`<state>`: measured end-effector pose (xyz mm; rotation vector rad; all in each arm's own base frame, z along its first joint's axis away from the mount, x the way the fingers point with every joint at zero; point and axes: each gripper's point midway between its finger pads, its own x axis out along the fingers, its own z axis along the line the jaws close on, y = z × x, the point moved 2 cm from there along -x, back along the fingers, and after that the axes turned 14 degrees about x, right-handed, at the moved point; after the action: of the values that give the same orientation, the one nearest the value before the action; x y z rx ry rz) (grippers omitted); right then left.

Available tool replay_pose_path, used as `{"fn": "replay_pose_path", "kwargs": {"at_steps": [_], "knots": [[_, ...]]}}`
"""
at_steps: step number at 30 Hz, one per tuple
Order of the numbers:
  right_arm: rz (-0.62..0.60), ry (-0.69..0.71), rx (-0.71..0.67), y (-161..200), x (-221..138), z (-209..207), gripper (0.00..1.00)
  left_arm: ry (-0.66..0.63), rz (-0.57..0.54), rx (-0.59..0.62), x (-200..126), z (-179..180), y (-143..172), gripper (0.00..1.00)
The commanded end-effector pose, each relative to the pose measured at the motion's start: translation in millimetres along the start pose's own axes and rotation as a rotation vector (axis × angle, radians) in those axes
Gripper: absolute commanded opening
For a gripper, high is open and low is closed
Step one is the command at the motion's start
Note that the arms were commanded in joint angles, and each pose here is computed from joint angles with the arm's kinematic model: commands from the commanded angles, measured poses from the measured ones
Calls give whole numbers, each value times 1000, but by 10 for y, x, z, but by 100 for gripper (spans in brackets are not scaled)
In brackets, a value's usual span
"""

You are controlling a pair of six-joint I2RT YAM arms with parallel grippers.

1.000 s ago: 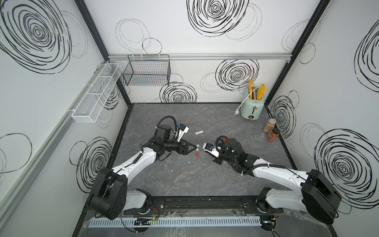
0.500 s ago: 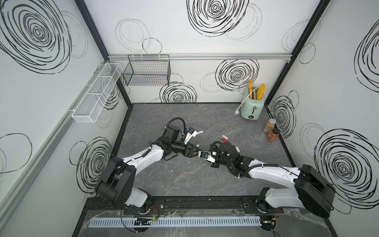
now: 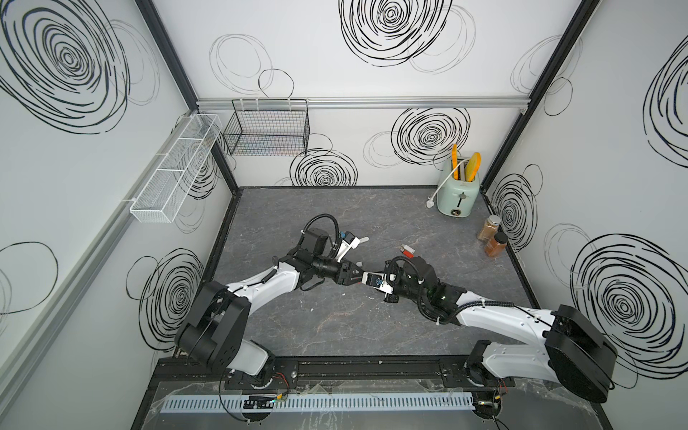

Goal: Close the usb drive cover
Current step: Pick up the cover from the center of the board.

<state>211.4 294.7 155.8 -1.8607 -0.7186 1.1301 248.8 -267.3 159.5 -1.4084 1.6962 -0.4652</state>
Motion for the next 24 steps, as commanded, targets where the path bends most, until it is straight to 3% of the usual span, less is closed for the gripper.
{"fn": "replay_pose_path", "kwargs": {"at_steps": [1,24], "knots": [[-37,-9,-19,-67,-38,19,14,50,-10,27,43,-83,-50,47],[-57,-2,-21,-111,-57,8,17,43,0,4,84,-92,-50,0]]}}
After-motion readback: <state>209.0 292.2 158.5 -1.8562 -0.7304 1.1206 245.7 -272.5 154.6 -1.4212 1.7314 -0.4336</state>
